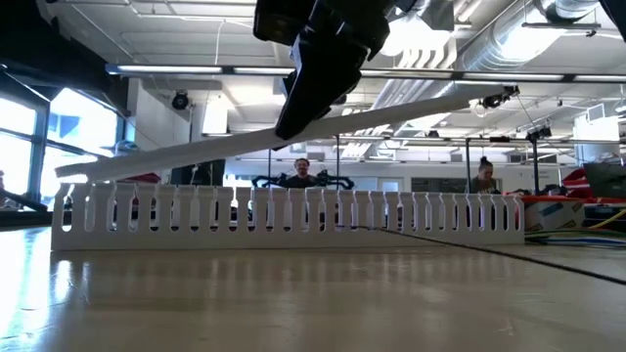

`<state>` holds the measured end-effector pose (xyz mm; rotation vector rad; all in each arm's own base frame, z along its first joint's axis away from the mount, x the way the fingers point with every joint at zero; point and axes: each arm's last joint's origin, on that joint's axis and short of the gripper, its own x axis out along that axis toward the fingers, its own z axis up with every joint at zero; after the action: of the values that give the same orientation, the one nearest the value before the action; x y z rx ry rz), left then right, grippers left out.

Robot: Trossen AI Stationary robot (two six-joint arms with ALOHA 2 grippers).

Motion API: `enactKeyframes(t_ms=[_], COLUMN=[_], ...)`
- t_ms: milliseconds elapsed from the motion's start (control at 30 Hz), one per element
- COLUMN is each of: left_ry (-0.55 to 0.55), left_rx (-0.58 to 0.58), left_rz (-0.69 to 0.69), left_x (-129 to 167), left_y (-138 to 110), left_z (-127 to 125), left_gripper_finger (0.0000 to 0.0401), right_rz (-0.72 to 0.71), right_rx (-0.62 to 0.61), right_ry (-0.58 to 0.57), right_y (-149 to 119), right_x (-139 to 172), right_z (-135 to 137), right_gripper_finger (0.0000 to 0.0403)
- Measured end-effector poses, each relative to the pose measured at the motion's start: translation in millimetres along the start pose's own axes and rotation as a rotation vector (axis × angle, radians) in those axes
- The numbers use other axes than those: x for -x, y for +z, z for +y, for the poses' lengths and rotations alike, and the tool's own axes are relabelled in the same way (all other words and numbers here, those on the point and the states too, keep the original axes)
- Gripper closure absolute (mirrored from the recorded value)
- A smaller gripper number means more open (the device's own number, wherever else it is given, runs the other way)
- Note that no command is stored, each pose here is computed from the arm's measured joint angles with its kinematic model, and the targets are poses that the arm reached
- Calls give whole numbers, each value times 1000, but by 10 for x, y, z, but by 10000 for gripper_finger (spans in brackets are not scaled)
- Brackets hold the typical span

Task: Ziptie cables
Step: Close the white cable duct

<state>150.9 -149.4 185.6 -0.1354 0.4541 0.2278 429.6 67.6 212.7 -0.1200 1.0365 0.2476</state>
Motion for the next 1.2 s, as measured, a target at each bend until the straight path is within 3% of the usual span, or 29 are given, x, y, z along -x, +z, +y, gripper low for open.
enactKeyframes(t_ms=[267, 600, 1200], left_ry=[15, 86, 81], left_rx=[6, -4, 39], left_rz=[2, 53, 14], left_x=[-43, -320, -280], left_y=[-57, -220, -131], left_z=[-10, -44, -27], left_gripper_finger=[401, 401, 401], right_rz=[7, 10, 29], right_rx=[2, 23, 27], right_ry=[10, 0, -80], right_y=[-8, -9, -7], right_x=[-31, -70, -13], right_z=[16, 37, 116], right_gripper_finger=[192, 192, 192])
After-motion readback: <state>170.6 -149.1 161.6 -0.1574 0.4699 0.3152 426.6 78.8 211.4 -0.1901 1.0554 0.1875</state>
